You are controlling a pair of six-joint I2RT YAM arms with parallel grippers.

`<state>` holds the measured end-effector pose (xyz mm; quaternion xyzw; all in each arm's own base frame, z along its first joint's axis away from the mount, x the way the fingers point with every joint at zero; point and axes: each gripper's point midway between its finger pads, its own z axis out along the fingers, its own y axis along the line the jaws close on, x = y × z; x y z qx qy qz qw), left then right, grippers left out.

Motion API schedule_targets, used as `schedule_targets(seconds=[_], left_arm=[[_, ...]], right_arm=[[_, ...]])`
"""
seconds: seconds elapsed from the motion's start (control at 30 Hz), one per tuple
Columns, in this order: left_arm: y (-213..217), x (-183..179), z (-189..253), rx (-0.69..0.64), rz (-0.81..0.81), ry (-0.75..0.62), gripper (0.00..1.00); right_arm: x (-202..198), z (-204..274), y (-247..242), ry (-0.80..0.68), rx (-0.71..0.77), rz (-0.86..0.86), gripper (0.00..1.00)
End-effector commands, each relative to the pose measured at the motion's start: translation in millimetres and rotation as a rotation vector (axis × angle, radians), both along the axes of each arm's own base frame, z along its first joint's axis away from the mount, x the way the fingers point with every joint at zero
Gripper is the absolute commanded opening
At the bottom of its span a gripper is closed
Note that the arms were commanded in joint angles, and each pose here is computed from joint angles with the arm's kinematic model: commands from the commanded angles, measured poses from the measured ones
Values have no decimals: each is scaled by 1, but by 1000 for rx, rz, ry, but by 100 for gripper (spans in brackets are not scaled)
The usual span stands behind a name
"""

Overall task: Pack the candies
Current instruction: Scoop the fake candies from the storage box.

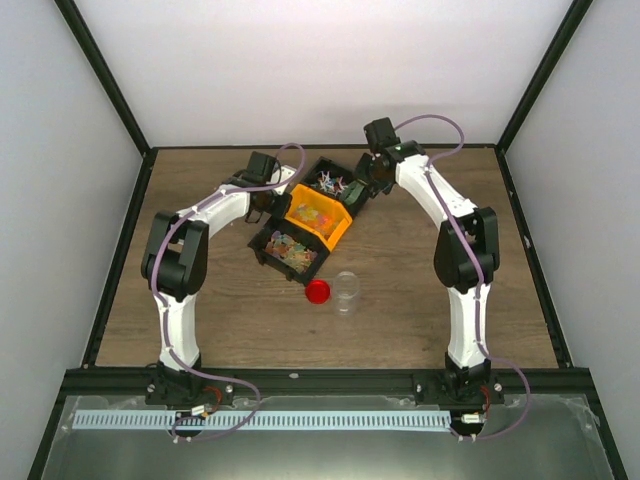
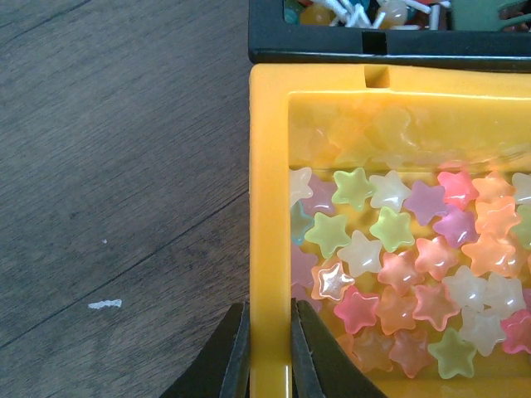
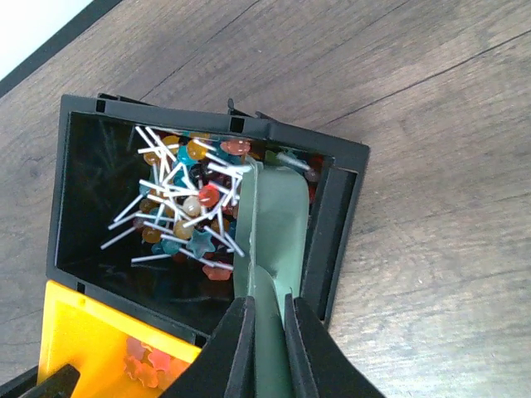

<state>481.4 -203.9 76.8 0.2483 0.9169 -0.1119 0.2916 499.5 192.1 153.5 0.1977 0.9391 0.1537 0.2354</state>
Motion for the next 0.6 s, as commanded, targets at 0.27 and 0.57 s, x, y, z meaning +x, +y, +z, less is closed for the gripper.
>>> schedule_targets(seconds=[0.27, 0.57], left_arm=[[-13, -13, -19, -12, -45, 36, 4], [-7, -11, -24, 21, -33, 38, 4]], right_arm=[[-9, -103, 20, 139, 214, 51, 1], [-16, -78, -3, 87, 191, 36, 1]])
